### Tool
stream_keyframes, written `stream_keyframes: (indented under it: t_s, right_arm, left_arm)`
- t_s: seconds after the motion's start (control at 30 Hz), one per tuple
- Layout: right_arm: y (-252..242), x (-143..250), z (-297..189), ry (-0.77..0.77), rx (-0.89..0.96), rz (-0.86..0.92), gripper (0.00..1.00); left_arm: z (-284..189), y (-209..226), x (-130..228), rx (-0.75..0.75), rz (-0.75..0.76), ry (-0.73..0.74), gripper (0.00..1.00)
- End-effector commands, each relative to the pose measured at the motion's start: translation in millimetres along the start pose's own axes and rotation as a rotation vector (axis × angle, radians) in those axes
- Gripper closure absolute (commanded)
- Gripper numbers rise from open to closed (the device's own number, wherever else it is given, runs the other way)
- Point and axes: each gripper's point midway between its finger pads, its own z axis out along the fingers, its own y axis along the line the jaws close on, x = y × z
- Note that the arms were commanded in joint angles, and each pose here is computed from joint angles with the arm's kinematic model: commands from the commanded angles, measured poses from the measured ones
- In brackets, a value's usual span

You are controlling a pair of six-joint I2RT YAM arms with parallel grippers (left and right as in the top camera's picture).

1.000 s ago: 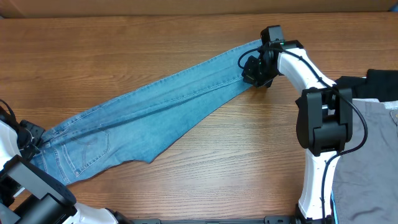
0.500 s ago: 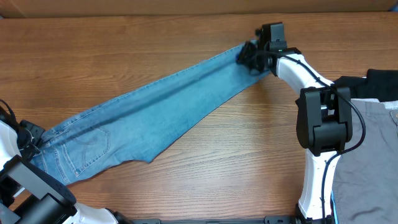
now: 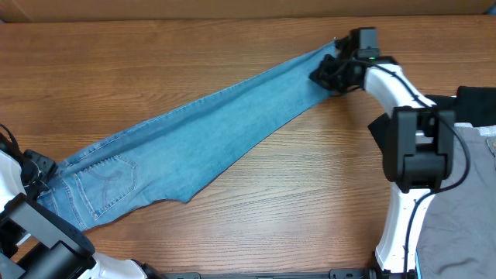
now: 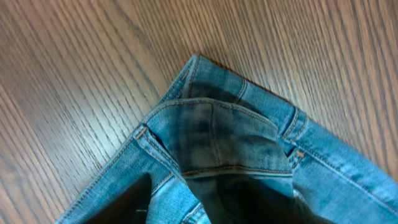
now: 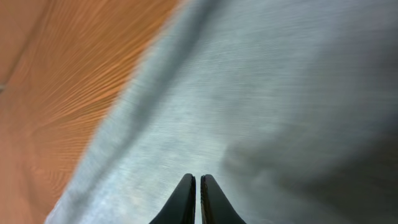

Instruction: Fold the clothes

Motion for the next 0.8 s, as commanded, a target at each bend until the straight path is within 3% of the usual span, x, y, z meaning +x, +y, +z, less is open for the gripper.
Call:
stream_keyframes:
  t_s: [0.0,0.13,0.23,0.27,0.3,0.4,0.5,0.63,0.77]
  right_arm:
    - [27.1,-31.4,-50.0,-0.106,-0.034,-0.104,0.91]
    - [26.7,-33.2,-70.3,-0.115,-0.022,-0.117,0.91]
    - [21.1,-23.6,-75.2,-0.076,-0.003,-0.085,0.91]
    - [18.2,-18.3,-74.9,-0.056,0.007,-0.071,0.91]
    - [13.7,-12.7,-74.5,-0.035,0.026,-0.055,0.91]
    - [-9.6,0.3,-75.4,0.004,0.144,-0.009,0.9]
    - [-29.4,6.0,-78.6,0.012,0.253,0.01,0.83]
    - [-38.9,6.7,-76.6,0.007,0.285,0.006,0.67]
    - [-45.7,13.1,-71.2,0.031,0.295,0.017,0.6]
  left_arm:
    - [-3.5,1.2,-11.6,-0.008,0.003,-0.03,0.32]
    - [-13.3,-1.4,-21.2,-0.002,0.074,-0.05,0.25]
    - [-30.5,-3.5,-30.2,0.003,0.1,-0.057,0.27]
    - [-37.2,-5.4,-32.6,0.013,0.106,-0.056,0.33]
    - [-43.9,-9.3,-34.5,0.034,0.124,-0.053,0.47]
    - [-63.4,-24.0,-35.3,0.121,0.181,-0.034,0.74]
    - [-76.5,-35.0,-27.6,0.195,0.209,0.008,0.94]
    - [-77.4,-36.8,-7.8,0.229,0.244,0.088,0.96]
    - [-60.4,-28.7,11.7,0.199,0.243,0.154,0.96]
